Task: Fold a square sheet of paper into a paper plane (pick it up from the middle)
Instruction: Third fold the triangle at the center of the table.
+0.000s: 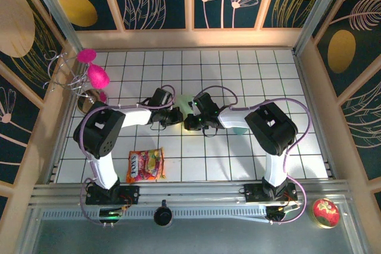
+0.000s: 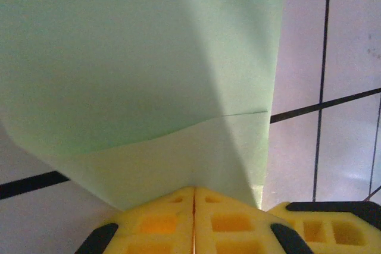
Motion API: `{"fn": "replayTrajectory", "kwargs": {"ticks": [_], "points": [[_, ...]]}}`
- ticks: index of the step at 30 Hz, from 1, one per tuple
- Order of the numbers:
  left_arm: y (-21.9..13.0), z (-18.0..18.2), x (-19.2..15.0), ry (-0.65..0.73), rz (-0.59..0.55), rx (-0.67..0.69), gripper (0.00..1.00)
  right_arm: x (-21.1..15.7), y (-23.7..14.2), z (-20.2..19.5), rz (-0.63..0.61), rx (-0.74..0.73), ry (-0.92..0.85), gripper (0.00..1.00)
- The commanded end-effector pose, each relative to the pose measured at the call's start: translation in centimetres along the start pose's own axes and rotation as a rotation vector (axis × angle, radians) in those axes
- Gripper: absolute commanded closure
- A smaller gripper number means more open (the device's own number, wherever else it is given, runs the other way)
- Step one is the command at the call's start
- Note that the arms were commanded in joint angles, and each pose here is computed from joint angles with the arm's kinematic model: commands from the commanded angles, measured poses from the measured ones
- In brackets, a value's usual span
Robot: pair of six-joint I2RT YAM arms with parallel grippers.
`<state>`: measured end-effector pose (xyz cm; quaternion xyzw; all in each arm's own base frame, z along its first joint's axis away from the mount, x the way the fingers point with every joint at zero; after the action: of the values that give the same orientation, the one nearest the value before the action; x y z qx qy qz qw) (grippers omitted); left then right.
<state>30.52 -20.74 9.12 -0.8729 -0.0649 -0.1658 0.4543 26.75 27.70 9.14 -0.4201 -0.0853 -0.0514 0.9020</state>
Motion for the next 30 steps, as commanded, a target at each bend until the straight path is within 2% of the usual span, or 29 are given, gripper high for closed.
{"fn": "replayTrajectory", "kwargs": {"ticks": [1,8,9,21,26,30], "points": [[0.4,1.5,0.4,-0.011,-0.008,0.087,0.92,-2.6,1.4,-4.8,0.107,-0.24,0.071,1.0],[0.2,5.3,1.2,-0.08,-0.004,0.184,0.93,-3.3,1.0,-5.8,0.12,-0.283,0.08,1.0],[-0.1,5.3,2.3,-0.077,-0.029,0.186,0.93,-3.3,0.9,-5.9,0.117,-0.286,0.082,1.0],[-1.6,8.0,6.4,-0.068,-0.085,0.302,0.92,-3.3,0.7,-6.3,0.111,-0.298,0.103,1.0],[-2.2,8.5,7.9,-0.05,-0.101,0.333,0.92,-1.8,0.0,-4.0,0.058,-0.185,0.097,1.0],[-3.7,6.9,9.0,-0.052,-0.16,0.263,0.92,0.8,-1.6,-0.1,-0.049,-0.023,0.072,0.94]]}}
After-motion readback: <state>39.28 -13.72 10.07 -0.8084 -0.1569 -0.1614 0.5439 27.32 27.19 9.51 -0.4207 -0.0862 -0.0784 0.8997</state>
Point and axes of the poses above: each hand's point on the last joint's axis, 136 mm out from that joint toward the fingers, its own y axis out along the fingers, its own z axis along the line the jaws close on, x = y × z, the point moved 10 cm from there along -y, back along the fingers, and after that the axes turned 12 degrees about y, right-handed, at the moved point
